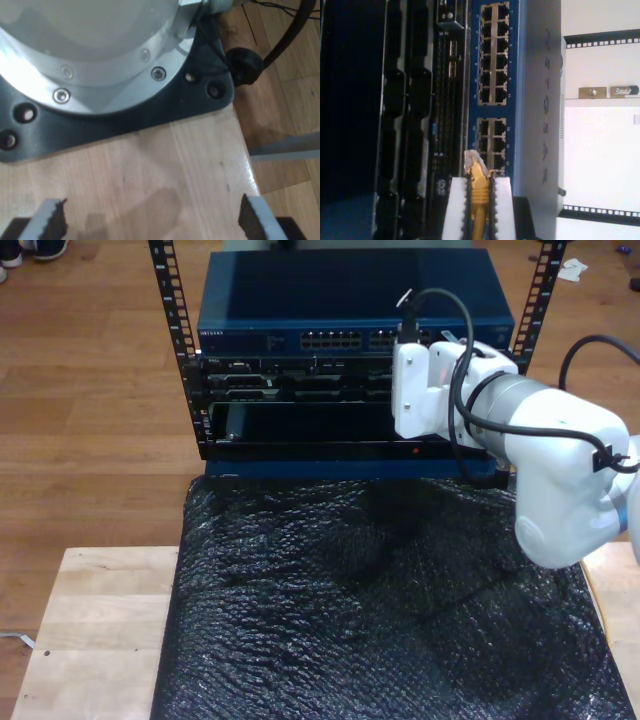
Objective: Grab the cable and plug it in
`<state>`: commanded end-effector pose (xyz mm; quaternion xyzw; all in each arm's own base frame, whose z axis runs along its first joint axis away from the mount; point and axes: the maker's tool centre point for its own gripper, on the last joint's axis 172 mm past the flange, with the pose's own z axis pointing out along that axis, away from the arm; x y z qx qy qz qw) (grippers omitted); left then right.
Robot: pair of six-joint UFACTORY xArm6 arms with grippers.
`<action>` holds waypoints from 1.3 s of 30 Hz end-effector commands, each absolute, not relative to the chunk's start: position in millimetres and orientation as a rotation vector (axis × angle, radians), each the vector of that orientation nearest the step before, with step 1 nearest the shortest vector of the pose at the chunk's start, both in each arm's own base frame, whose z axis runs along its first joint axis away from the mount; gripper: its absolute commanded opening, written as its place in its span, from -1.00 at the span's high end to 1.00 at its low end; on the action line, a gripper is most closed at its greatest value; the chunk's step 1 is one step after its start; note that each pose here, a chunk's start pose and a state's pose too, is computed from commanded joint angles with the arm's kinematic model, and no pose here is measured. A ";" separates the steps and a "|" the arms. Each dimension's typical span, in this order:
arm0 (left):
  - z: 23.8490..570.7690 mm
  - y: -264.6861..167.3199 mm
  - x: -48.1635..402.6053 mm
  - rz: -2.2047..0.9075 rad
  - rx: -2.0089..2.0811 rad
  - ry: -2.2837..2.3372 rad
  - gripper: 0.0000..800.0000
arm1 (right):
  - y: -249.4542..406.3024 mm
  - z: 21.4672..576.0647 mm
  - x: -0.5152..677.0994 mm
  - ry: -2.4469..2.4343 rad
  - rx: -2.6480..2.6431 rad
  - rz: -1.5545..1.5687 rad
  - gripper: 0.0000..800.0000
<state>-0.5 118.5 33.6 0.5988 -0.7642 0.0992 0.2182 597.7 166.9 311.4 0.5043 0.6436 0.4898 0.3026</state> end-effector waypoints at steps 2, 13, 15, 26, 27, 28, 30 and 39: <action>33.6 118.5 -0.5 0.275 1.658 -2.116 -1.00 | 165.8 305.3 600.9 1.707 1.349 1.295 1.00; 33.6 118.5 -0.5 0.275 1.658 -2.116 -1.00 | 160.6 327.2 606.4 1.544 1.314 1.458 1.00; 33.6 118.5 -0.5 0.275 1.658 -2.116 -1.00 | 162.1 322.0 605.7 1.531 1.299 1.484 1.00; 33.6 118.5 -0.5 0.275 1.658 -2.116 -1.00 | 159.0 298.2 613.7 1.515 1.242 1.472 1.00; 33.6 118.5 -0.5 0.275 1.658 -2.116 -1.00 | 154.3 297.6 616.1 1.501 1.246 1.462 1.00; 33.6 118.5 -0.5 0.275 1.658 -2.116 -1.00 | 150.5 294.0 618.3 1.492 1.248 1.449 1.00; 33.6 118.5 -0.5 0.275 1.658 -2.116 -1.00 | 148.1 291.9 621.6 1.476 1.221 1.436 1.00; 33.6 118.5 -0.5 0.275 1.658 -2.116 -1.00 | 148.8 295.4 640.1 1.362 1.166 1.401 1.00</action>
